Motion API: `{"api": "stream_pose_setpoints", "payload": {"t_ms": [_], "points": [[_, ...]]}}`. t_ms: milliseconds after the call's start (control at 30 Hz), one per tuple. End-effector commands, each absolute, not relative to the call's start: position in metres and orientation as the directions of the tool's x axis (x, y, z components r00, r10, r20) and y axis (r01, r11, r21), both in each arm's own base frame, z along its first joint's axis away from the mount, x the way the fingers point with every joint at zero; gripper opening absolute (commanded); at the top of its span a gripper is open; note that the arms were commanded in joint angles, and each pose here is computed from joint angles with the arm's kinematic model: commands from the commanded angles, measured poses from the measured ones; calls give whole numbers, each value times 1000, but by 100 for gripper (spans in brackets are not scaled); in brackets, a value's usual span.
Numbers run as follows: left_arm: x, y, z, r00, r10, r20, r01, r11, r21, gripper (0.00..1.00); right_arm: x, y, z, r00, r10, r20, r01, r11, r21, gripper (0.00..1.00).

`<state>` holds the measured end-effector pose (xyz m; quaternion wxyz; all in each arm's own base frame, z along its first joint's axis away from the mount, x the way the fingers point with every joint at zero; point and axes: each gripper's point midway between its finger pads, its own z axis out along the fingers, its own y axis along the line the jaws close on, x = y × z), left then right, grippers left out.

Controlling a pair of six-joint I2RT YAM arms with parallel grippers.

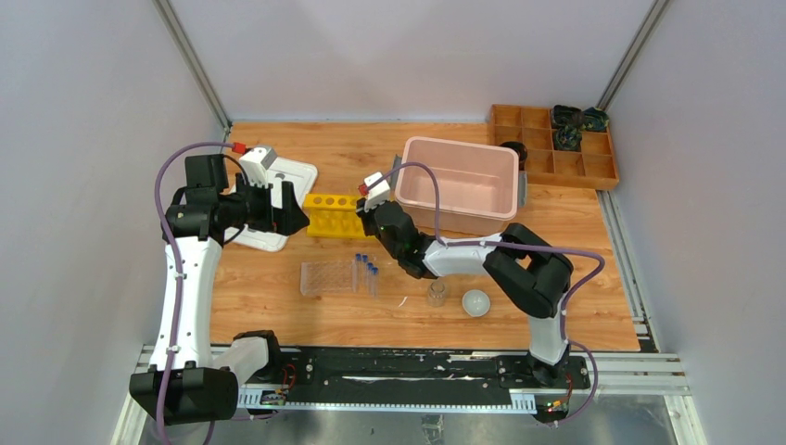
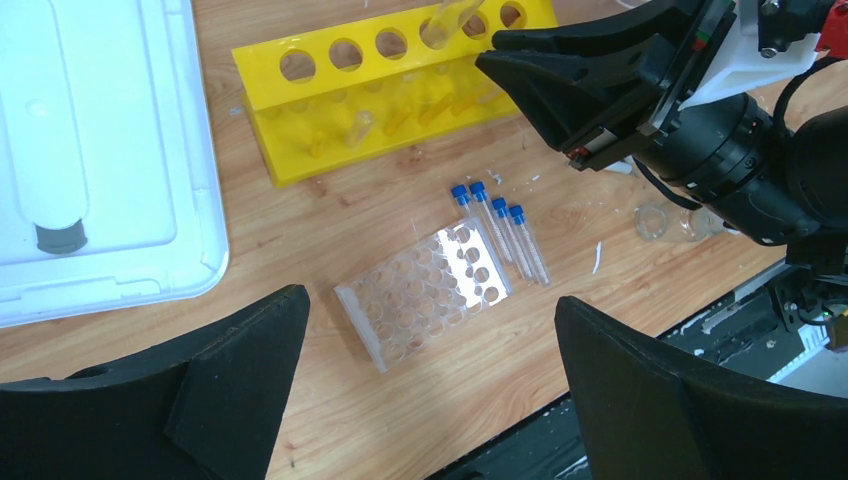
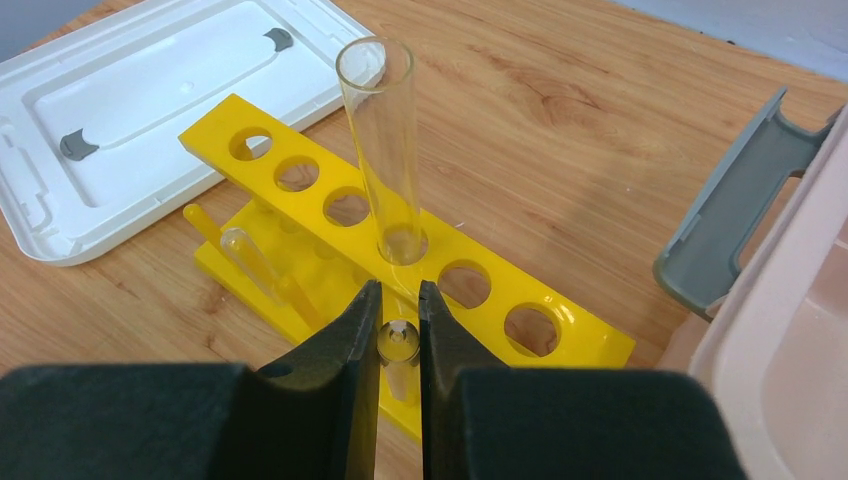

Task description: Organize the chemistry lab equipment

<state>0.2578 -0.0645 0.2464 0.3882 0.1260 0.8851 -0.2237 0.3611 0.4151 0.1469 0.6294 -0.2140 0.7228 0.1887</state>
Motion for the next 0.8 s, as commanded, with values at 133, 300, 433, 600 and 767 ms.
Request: {"api": "stream_pose_setpoints", "payload": {"t_ms": [133,300,433,600,767], "points": [[259,-63,253,-641,61,-765,410,870,-274,100,360,416,131,-139,-70,-988,-552,834,18,0],[259,-63,253,-638,64,-767,410,872,-268,100,360,419,123,-148,-77,-986,-560,828,19,0],[259,-62,253,-639,63,-767,409,872,-269,100,355,426,118,-154,-87,-984,-579,815,19,0],[259,-62,252,-642,64,-764,409,872,-271,100,354,423,113,-168,-85,-982,-563,826,25,0],[259,-62,252,-643,64,-763,408,872,-270,100,363,412,112,-164,-102,-981,-533,846,1,0]]}}
